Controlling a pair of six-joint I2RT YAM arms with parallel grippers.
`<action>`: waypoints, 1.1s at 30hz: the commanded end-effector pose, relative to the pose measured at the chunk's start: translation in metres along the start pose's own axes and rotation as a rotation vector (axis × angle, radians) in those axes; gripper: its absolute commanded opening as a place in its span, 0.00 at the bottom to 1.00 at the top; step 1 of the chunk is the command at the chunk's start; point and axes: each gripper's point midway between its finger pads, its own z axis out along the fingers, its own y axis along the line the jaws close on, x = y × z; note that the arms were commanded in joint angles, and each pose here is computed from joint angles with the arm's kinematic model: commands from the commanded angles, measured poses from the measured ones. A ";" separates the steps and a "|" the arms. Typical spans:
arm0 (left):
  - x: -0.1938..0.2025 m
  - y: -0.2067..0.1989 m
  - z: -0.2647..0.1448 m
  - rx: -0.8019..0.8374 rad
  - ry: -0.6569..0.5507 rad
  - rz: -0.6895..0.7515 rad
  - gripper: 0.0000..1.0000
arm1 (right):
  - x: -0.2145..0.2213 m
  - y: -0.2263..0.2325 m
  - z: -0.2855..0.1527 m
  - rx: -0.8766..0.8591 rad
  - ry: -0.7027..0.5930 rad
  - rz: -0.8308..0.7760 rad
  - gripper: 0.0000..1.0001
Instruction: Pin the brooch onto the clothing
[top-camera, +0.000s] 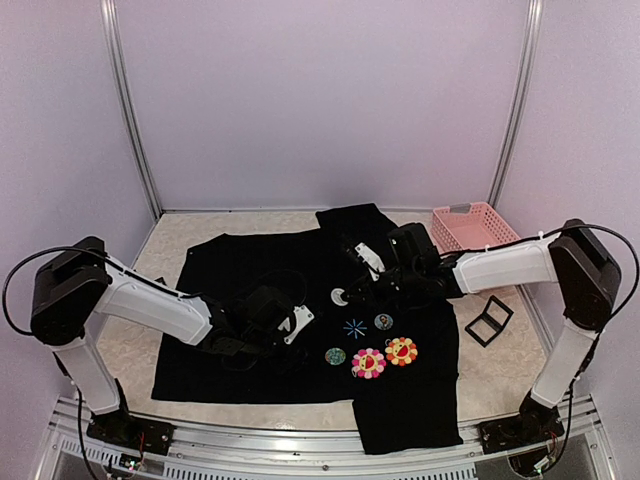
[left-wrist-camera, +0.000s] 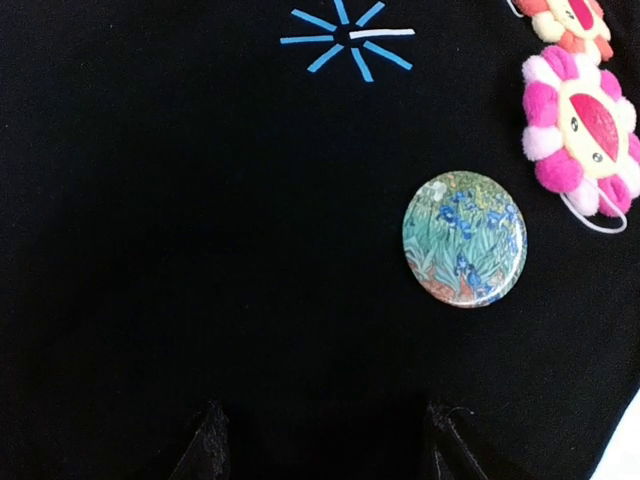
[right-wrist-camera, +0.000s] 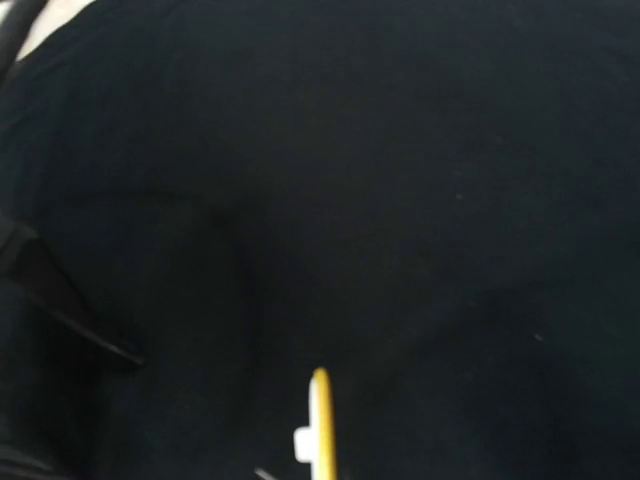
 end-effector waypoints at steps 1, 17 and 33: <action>0.026 -0.001 0.011 0.045 0.121 -0.016 0.54 | -0.002 0.005 0.007 -0.063 0.004 -0.043 0.00; -0.026 -0.012 -0.011 0.122 -0.084 0.027 0.00 | 0.015 0.029 0.017 -0.076 -0.106 -0.171 0.00; -0.061 -0.014 0.042 0.137 -0.072 0.133 0.62 | 0.029 -0.037 -0.004 0.131 -0.073 -0.048 0.00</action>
